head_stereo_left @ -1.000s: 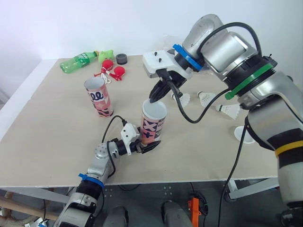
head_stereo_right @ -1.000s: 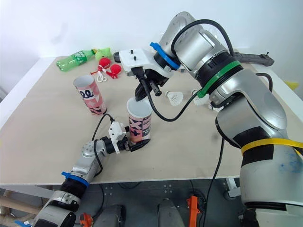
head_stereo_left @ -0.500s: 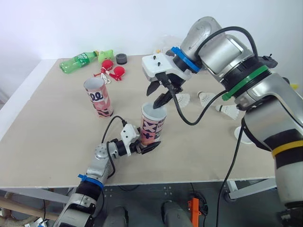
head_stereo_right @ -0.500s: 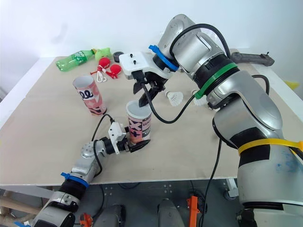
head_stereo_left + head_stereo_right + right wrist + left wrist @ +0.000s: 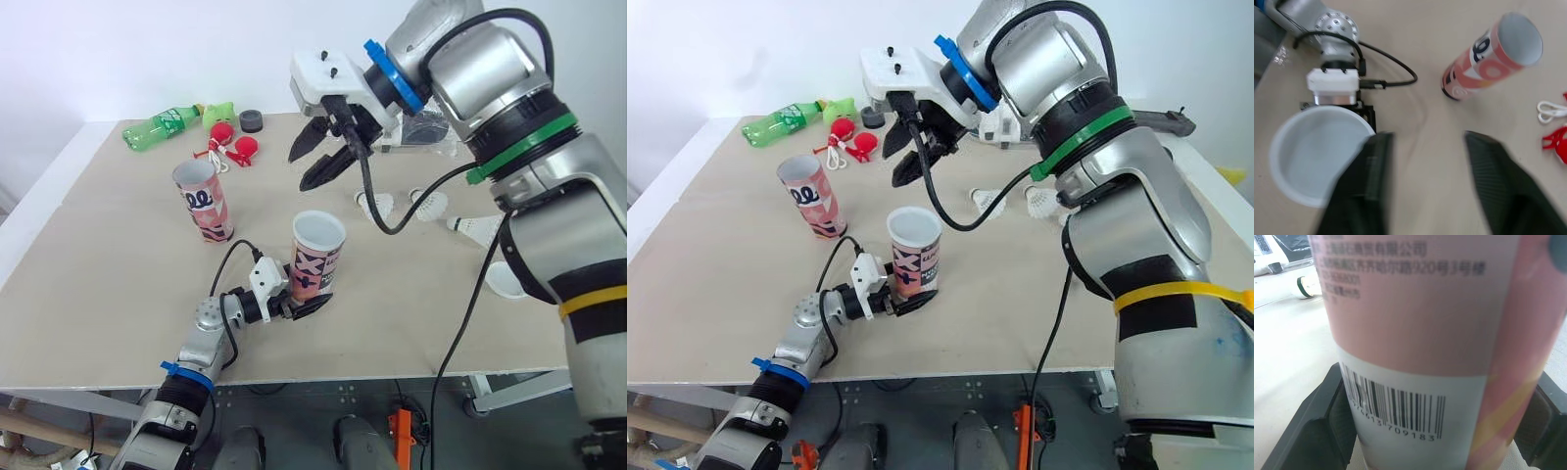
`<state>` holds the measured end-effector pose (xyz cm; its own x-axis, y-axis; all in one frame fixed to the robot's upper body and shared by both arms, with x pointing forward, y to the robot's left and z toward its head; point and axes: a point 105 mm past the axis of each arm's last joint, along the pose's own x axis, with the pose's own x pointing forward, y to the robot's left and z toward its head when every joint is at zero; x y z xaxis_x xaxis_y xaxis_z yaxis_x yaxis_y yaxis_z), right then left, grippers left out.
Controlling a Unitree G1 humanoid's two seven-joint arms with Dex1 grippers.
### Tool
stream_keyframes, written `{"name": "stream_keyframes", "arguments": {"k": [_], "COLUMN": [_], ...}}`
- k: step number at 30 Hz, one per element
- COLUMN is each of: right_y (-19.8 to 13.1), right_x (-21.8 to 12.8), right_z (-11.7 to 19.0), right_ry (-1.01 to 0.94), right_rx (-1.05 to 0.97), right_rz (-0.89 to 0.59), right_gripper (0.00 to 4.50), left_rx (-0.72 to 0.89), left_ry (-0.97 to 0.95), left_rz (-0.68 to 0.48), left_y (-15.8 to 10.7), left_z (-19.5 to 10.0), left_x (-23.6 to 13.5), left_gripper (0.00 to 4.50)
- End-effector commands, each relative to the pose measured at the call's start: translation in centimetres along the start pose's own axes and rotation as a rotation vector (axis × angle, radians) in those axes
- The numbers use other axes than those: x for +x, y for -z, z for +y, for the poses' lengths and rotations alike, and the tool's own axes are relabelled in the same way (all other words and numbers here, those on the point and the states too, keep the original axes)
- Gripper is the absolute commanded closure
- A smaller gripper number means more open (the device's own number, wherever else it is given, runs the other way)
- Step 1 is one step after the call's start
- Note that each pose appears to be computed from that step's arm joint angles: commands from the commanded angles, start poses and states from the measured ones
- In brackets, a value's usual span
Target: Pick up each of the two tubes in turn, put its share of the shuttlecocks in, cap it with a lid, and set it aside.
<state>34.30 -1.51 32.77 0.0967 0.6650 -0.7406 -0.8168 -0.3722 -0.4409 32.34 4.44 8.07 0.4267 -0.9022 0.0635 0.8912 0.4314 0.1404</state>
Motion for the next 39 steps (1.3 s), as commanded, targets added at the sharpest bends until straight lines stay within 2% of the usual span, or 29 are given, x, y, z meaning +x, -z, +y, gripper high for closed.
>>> {"name": "stream_keyframes", "arguments": {"k": [1,2,3,21,39], "right_y": [-1.2,-1.1,-0.9,2.3,4.8], "right_x": [0.0,0.2,0.3,3.8,5.8], "right_z": [2.0,2.3,2.5,5.3,5.6], "right_ry": [-0.088,-0.097,-0.105,-0.22,-0.245], "right_rx": [-0.021,-0.015,-0.008,0.084,0.116], "right_rz": [-0.063,-0.066,-0.066,-0.023,0.057], "right_gripper": [3.79,4.29,4.41,4.41,4.41], "left_rx": [-0.121,-0.122,-0.122,-0.126,-0.128], "left_ry": [0.002,0.002,0.002,-0.006,-0.004], "left_rz": [0.127,0.127,0.128,0.132,0.133], "left_y": [4.1,4.0,4.0,4.0,4.0], "left_z": [-1.4,-1.4,-1.4,-1.4,-1.5], "left_x": [-1.1,-1.1,-1.1,-1.2,-1.2], "left_gripper": [0.84,0.84,0.84,0.84,0.84]}}
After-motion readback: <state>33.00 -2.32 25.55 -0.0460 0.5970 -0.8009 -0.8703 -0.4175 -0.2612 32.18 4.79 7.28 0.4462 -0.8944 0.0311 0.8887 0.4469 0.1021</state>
